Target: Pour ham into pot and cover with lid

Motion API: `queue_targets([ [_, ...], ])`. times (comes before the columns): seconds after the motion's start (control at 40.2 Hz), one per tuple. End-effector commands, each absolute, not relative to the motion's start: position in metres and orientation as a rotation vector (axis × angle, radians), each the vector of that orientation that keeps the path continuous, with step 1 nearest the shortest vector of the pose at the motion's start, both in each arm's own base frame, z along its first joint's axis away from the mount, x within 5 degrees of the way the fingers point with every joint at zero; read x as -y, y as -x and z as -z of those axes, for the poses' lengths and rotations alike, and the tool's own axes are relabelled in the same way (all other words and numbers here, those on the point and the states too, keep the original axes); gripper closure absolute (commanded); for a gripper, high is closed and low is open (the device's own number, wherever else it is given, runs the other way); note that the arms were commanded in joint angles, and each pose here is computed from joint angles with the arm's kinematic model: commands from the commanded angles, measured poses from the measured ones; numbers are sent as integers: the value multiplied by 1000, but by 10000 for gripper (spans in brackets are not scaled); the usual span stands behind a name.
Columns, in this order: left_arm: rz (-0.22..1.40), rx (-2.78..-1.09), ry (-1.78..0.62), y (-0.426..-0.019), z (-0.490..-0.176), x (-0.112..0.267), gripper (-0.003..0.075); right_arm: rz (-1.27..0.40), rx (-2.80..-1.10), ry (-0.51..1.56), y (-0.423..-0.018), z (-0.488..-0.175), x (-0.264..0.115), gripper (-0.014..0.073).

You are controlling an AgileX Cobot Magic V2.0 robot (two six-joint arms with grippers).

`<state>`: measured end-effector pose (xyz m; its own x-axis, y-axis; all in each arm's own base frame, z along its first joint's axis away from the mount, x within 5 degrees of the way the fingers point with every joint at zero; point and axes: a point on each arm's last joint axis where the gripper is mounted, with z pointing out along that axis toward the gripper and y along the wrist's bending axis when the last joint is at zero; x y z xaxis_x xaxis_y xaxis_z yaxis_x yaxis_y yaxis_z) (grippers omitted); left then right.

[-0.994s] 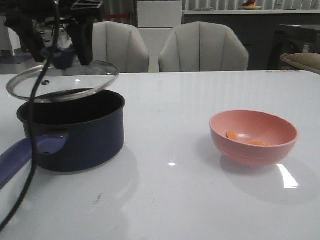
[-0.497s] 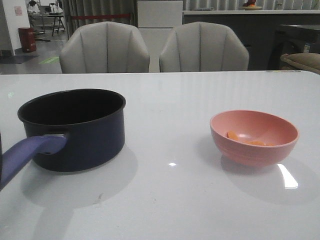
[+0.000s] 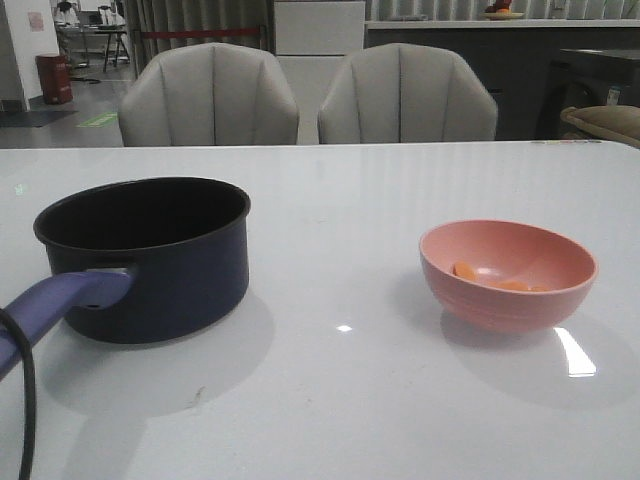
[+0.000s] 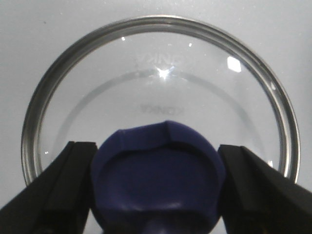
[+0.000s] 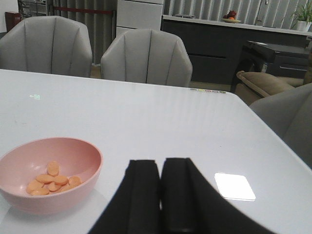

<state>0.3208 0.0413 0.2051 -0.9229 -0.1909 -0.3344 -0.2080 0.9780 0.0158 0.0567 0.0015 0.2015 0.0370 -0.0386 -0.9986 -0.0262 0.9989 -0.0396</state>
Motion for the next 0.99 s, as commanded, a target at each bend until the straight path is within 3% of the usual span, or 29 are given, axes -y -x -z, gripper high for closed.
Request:
queue_targets([
  [0.0,-62,-2689,286,-329,-218,-42,376,22,-1431,62,-54,-211,-2,447],
  [0.248,-60,-2729,292,-331,-209,-42,158,22,-1431,62,-54,-211,-2,447],
  [0.522,-58,-2697,278,-329,-222,-39,155,22,-1431,62,-54,-211,-2,447],
  [0.72,-46,-2537,203,-311,-267,-26,155,22,-1431,62,-54,-211,-2,447],
  [0.969,-22,-2256,136,-260,-322,-16,155,22,-1431,62,-54,-211,-2,447],
])
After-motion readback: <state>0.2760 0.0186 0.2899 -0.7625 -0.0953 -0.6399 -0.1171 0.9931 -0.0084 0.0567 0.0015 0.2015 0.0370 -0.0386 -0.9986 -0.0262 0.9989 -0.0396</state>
